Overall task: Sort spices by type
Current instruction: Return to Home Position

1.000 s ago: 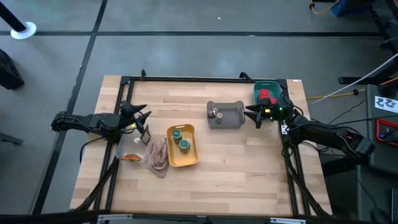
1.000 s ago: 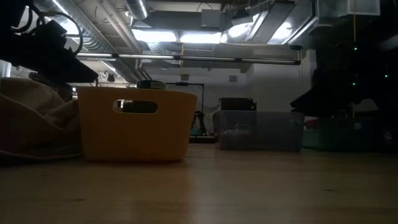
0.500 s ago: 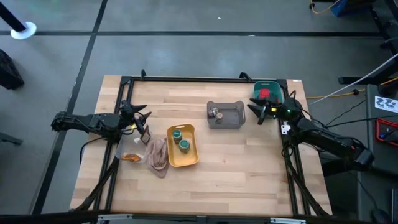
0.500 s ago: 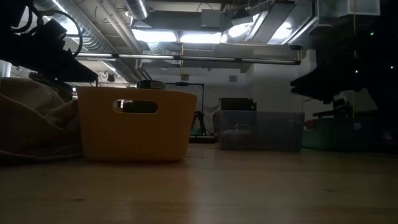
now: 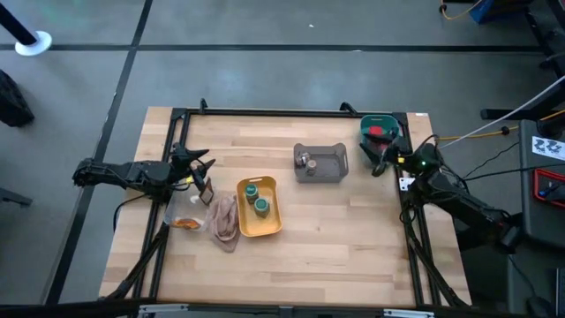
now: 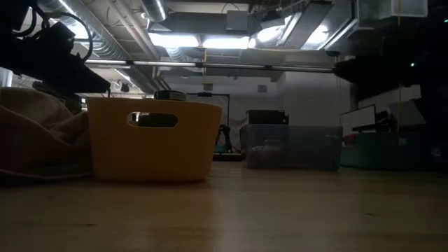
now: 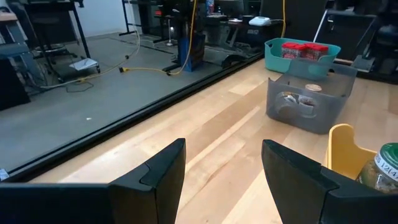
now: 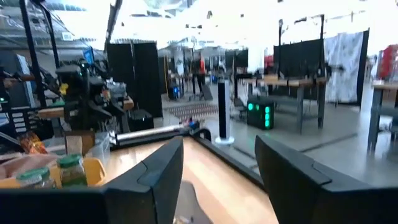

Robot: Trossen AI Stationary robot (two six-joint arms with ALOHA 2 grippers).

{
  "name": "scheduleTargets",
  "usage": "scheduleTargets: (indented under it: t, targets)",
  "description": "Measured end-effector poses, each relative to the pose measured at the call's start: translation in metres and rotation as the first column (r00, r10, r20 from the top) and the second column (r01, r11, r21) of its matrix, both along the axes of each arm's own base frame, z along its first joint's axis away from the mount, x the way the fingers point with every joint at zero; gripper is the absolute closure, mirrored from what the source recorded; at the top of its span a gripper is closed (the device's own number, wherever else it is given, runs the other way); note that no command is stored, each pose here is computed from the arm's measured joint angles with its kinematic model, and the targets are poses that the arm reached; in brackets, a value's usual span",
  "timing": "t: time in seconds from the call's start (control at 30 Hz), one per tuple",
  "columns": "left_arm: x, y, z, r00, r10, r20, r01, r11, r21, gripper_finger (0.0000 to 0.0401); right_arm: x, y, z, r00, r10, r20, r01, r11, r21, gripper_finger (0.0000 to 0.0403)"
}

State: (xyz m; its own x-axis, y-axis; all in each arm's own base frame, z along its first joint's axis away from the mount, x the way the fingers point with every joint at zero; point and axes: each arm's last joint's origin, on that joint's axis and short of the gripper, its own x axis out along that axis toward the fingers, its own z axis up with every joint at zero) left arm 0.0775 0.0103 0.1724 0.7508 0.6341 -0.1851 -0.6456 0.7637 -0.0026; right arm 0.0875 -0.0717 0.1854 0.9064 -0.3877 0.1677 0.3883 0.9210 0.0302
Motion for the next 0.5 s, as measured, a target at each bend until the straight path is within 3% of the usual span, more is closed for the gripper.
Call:
scheduleTargets:
  t: [0.23,0.5]
  targets:
    - [-0.0002,0.0002,0.0000,0.997,-0.008,-0.074,0.015,0.996,0.087,0.0205,-0.0043,0.0041,0.0061,0.999,-0.005,0.040,0.008,0.997,-0.072,0.0204]
    - [-0.0003,0.0003,0.0000,0.996,-0.008,-0.084,0.016,0.995,0.100,0.0205,-0.0047,0.0003,-0.0011,0.992,-0.123,-0.018,0.122,0.992,-0.036,0.0204]
